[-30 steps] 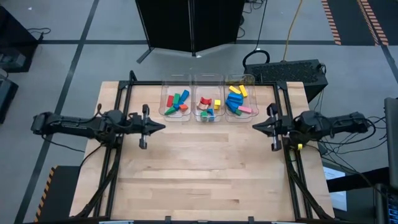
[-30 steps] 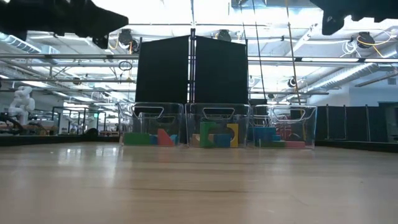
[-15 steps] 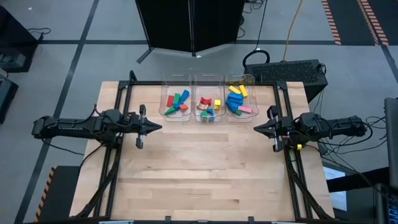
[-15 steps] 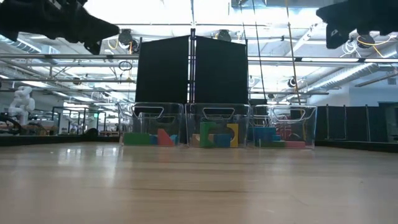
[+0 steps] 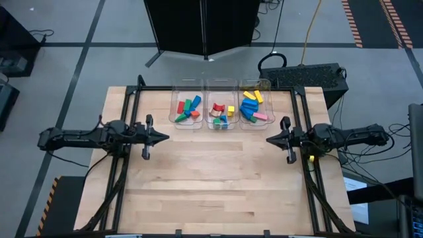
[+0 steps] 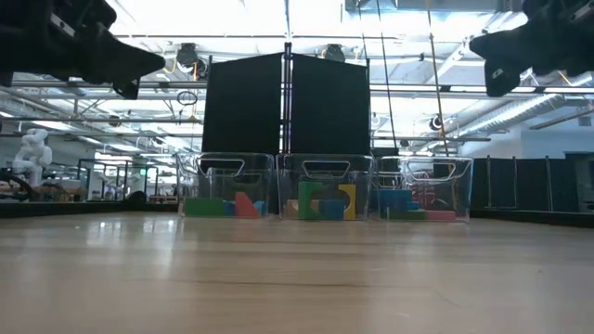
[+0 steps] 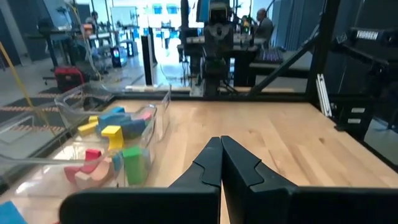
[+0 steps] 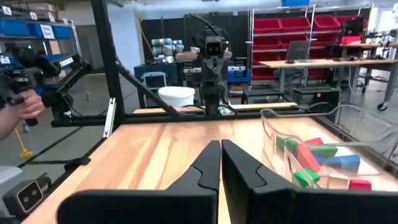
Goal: Sort blocks by size
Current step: Return to Home Position
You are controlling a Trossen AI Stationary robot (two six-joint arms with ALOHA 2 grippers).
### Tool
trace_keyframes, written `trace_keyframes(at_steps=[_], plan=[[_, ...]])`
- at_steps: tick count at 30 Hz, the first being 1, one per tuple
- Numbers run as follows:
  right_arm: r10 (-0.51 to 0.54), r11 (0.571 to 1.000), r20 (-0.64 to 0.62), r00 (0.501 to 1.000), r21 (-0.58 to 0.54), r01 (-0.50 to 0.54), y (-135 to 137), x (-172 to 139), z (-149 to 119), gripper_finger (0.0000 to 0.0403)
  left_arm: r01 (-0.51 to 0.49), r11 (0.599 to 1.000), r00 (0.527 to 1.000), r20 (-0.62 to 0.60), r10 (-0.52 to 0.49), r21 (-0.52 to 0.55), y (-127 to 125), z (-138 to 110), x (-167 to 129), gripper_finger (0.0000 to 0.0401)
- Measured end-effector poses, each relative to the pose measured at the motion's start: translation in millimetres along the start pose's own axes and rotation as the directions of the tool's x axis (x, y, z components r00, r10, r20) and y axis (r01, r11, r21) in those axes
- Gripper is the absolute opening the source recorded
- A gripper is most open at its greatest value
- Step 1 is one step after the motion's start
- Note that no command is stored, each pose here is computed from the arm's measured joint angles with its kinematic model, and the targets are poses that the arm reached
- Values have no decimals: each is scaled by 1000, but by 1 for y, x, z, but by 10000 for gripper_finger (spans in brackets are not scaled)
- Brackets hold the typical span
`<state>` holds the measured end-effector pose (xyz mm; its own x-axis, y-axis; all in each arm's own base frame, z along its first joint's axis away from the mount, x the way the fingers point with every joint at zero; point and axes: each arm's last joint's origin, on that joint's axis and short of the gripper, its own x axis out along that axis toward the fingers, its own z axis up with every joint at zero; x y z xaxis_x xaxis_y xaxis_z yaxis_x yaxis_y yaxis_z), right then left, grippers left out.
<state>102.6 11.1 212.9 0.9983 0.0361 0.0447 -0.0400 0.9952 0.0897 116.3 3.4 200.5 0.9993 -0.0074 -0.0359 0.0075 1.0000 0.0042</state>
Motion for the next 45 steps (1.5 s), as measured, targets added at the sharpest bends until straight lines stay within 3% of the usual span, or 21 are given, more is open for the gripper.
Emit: trace_keyframes(at_steps=[19, 30, 37, 45], plan=[[-5, 999, -9, 1000, 45, 5, -3, 4, -39, 0, -9, 1000, 1000, -8, 9, 7, 0, -11, -5, 0], [-45, 999, -7, 999, 17, 45, -8, 4, -39, 0, -37, 999, 999, -40, 38, 8, 1, -17, -4, 0], [-33, 999, -4, 999, 20, 34, -10, 4, -39, 0, -37, 999, 999, -28, 37, -1, 1, -38, -2, 0], [-38, 998, -9, 999, 42, 38, -11, 4, -39, 0, -30, 999, 999, 11, 30, -27, 0, -35, -5, 0]])
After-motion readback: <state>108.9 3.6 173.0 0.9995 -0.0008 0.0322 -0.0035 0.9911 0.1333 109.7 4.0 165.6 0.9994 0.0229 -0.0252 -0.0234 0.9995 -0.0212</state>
